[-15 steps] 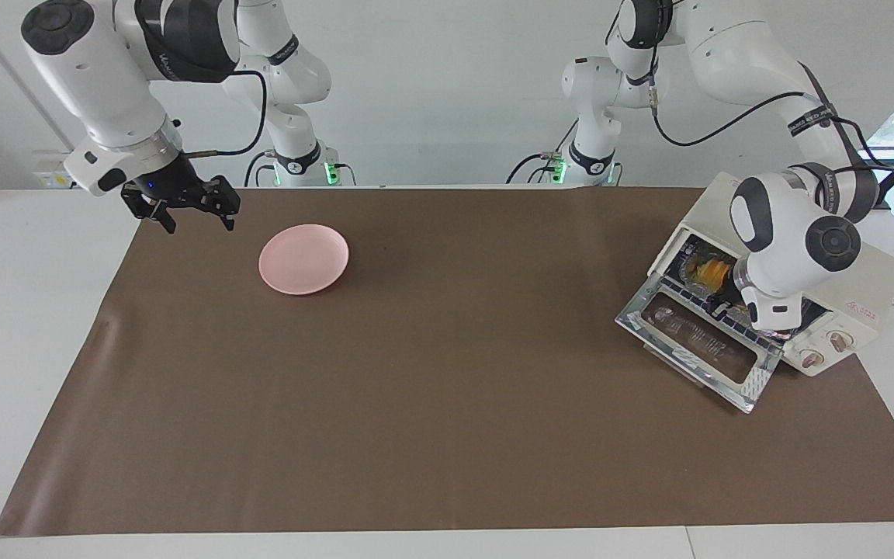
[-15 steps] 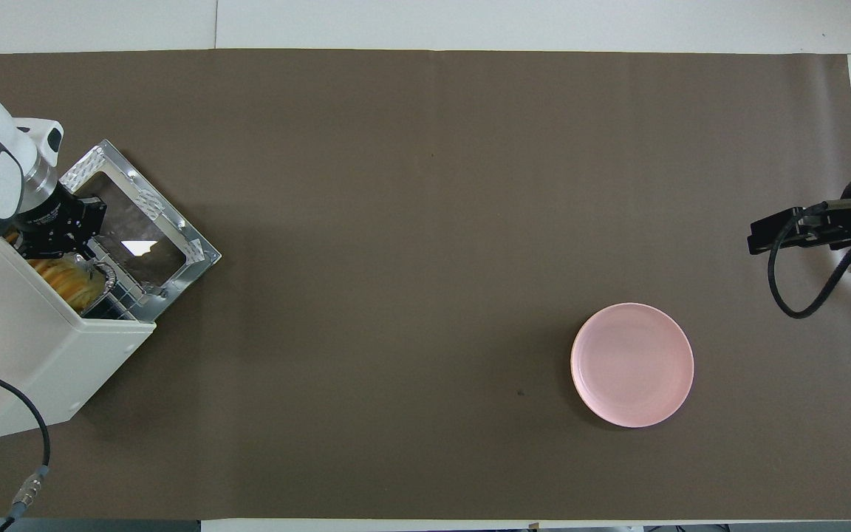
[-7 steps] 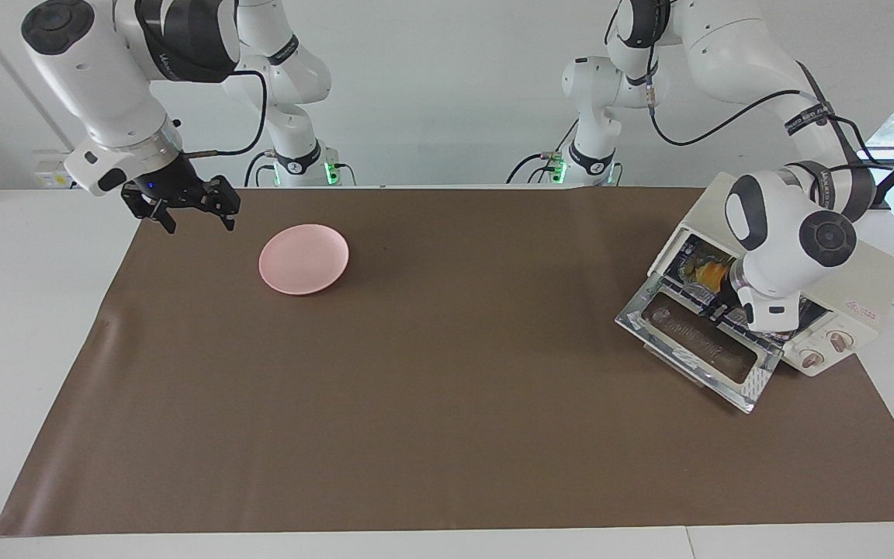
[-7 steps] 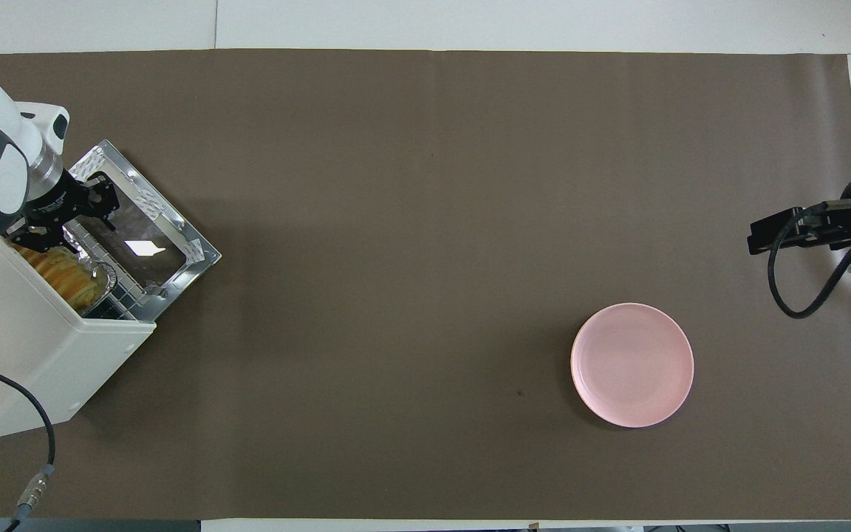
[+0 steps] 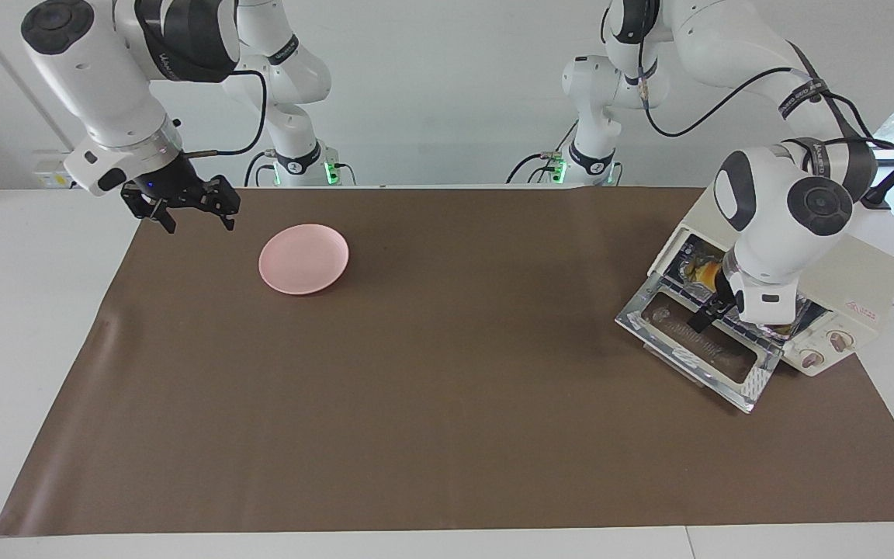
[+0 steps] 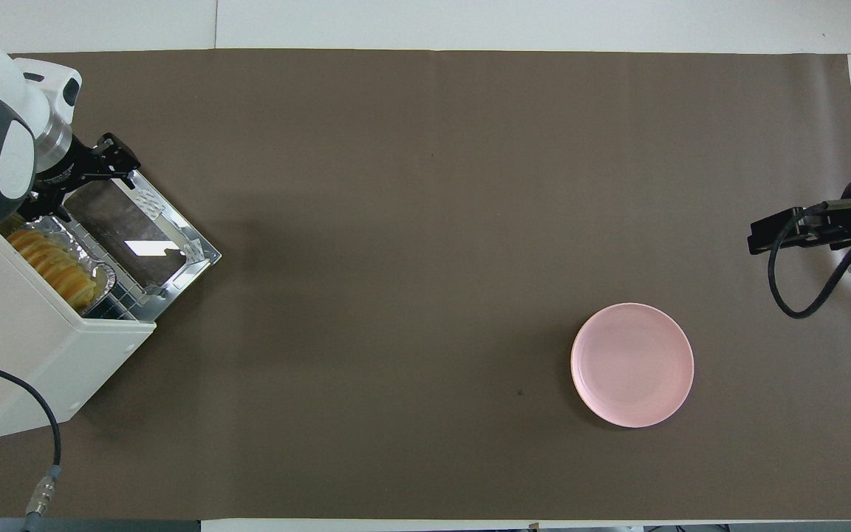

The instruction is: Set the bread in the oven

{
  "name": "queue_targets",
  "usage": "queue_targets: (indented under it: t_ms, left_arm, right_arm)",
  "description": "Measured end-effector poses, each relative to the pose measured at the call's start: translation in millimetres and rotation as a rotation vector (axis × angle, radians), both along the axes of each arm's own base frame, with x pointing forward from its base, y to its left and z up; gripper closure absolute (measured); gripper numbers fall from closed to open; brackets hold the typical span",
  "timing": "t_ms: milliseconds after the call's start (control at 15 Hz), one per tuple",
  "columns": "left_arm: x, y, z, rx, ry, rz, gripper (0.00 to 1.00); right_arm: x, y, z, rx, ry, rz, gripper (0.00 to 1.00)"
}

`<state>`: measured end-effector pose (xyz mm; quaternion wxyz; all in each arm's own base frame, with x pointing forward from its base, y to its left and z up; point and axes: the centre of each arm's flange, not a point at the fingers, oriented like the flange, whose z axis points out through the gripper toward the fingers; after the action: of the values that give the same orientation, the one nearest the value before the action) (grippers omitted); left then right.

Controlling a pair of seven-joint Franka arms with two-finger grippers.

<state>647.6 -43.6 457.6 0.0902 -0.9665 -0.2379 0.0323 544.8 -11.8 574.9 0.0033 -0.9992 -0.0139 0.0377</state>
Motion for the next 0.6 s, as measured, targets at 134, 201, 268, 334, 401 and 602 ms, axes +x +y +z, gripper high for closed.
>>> queue_targets:
  t_ms: [134, 201, 268, 334, 401, 602]
  left_arm:
    - [-4, -10, 28, -0.015, -0.022, -0.073, 0.0]
    - [-9, -10, 45, -0.025, -0.038, -0.094, 0.0]
    - [-15, -9, 62, -0.034, -0.05, -0.109, 0.0]
    - [-24, -9, 79, -0.044, -0.053, -0.132, 0.0]
    - [-33, -9, 94, -0.056, -0.045, -0.174, 0.0]
    - [-62, -2, 128, -0.091, 0.02, -0.334, 0.0]
  right_arm:
    - [0.0, 0, 0, 0.0, 0.0, 0.0, 0.0]
    - [0.0, 0, 0, 0.0, 0.0, 0.0, 0.0]
    - [0.0, 0, 0, 0.0, 0.0, 0.0, 0.0]
    - [0.0, 0, 0, 0.0, 0.0, 0.0, 0.0]
    - [0.0, 0, 0, 0.0, 0.0, 0.0, 0.0]
    - [0.0, 0, 0, 0.0, 0.0, 0.0, 0.0]
